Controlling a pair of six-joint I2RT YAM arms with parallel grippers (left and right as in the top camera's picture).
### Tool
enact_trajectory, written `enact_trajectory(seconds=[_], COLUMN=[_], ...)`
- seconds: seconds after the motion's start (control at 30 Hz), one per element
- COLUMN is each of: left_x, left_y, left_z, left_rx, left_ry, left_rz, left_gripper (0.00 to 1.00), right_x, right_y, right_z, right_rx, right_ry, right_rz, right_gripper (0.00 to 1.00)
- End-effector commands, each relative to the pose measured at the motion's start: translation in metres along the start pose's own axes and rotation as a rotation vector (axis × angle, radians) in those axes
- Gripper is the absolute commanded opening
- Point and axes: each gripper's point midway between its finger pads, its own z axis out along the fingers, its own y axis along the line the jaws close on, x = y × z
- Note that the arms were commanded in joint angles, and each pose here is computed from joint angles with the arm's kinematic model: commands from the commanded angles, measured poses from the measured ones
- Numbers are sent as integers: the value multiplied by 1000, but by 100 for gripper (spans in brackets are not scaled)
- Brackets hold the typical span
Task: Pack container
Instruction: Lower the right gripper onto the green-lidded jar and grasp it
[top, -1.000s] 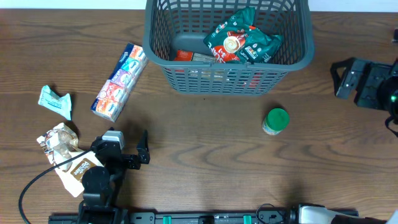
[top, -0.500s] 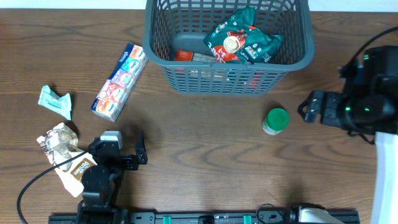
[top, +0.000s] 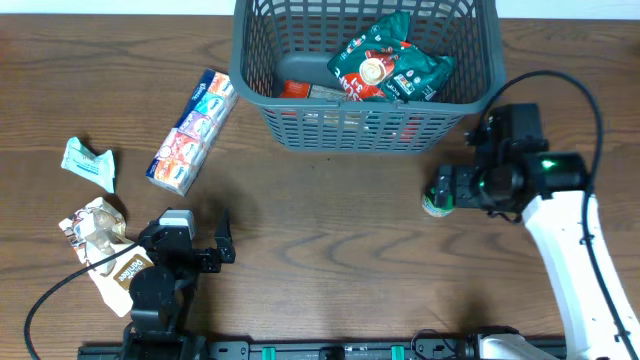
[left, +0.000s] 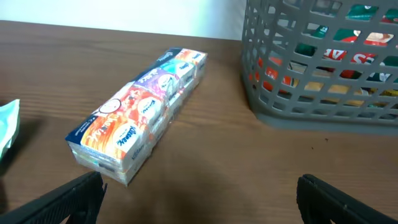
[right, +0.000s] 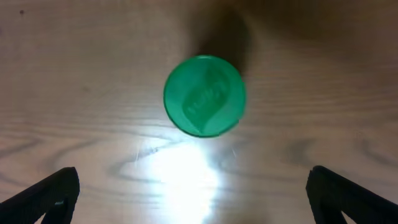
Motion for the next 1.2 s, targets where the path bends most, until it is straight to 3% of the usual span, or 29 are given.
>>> enact_trajectory(seconds=[0.0, 0.43, 1.17], left_x=[-12, 0, 1], left_y=[2, 3, 3], left_z=[-4, -4, -4], left_rx=[-13, -19, -19], left_ry=[-26, 24, 25], left_rz=[16, 15, 15], left_gripper=[99, 99, 98], right_x=[1, -18, -8], right_y=[3, 3, -3], right_z=[12, 54, 131], right_rx=[-11, -30, -2], right_ry=[-15, -142, 17], right_rz=[-10, -17, -9], right_gripper=[99, 99, 99])
